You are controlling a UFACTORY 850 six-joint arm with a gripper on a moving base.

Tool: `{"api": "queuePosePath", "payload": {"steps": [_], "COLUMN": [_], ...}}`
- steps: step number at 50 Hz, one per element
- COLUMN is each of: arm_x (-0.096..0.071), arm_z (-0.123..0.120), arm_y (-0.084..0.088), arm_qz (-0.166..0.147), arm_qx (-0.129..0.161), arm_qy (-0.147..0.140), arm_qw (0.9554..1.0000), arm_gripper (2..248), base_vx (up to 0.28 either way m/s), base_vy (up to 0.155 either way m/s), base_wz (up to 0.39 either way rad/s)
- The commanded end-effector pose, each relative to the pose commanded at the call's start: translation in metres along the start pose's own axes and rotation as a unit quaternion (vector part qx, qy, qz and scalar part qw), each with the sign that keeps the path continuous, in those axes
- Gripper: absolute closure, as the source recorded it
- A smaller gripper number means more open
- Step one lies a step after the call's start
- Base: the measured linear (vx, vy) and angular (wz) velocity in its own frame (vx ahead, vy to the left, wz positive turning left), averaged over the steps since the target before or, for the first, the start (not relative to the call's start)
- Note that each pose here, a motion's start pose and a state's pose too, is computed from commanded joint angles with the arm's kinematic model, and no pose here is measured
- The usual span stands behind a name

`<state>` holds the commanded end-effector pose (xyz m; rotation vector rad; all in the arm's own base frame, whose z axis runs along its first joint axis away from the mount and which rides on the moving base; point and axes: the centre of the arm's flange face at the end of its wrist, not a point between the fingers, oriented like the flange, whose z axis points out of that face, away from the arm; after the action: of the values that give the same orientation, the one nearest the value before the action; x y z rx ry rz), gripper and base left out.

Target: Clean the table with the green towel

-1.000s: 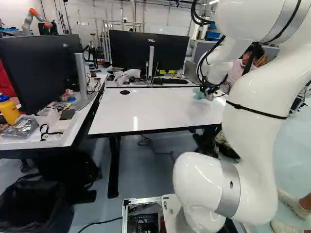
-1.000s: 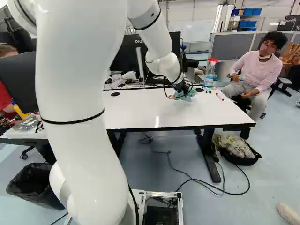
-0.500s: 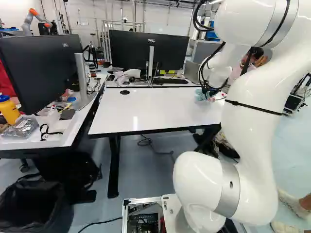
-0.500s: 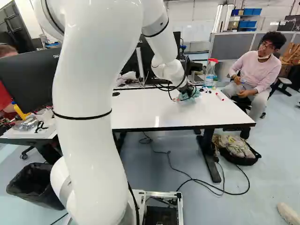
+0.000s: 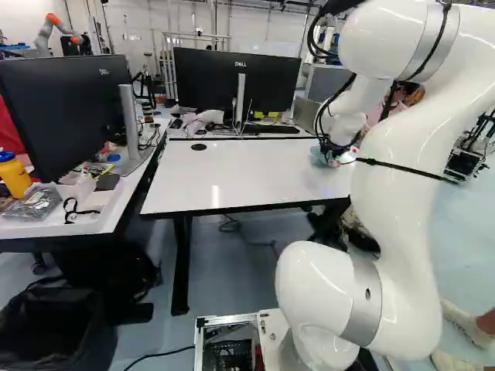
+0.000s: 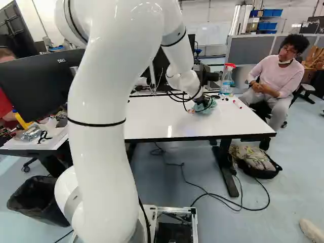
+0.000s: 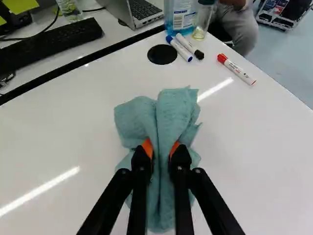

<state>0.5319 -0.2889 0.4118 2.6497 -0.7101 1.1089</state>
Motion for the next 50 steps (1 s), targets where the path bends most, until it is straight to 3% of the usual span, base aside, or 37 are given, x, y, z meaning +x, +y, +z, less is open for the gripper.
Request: {"api": "queuePosePath", "payload": {"steps": [24,50], "arm_x": [-0.0006,-0.006], "arm_z": [0.0,-0.0002], "arm_y": [0.0,0.0], "arm_qz": [0.0,0.0], "arm_qx": [0.0,0.0], "arm_qy": [-0.003,-0.034], "arm_qw": [1.0,0.9994], "arm_gripper": [195,195], "base_vx": [0.0,0.0], "base_vy": [0.0,0.0], "base_wz": [0.0,0.0]}}
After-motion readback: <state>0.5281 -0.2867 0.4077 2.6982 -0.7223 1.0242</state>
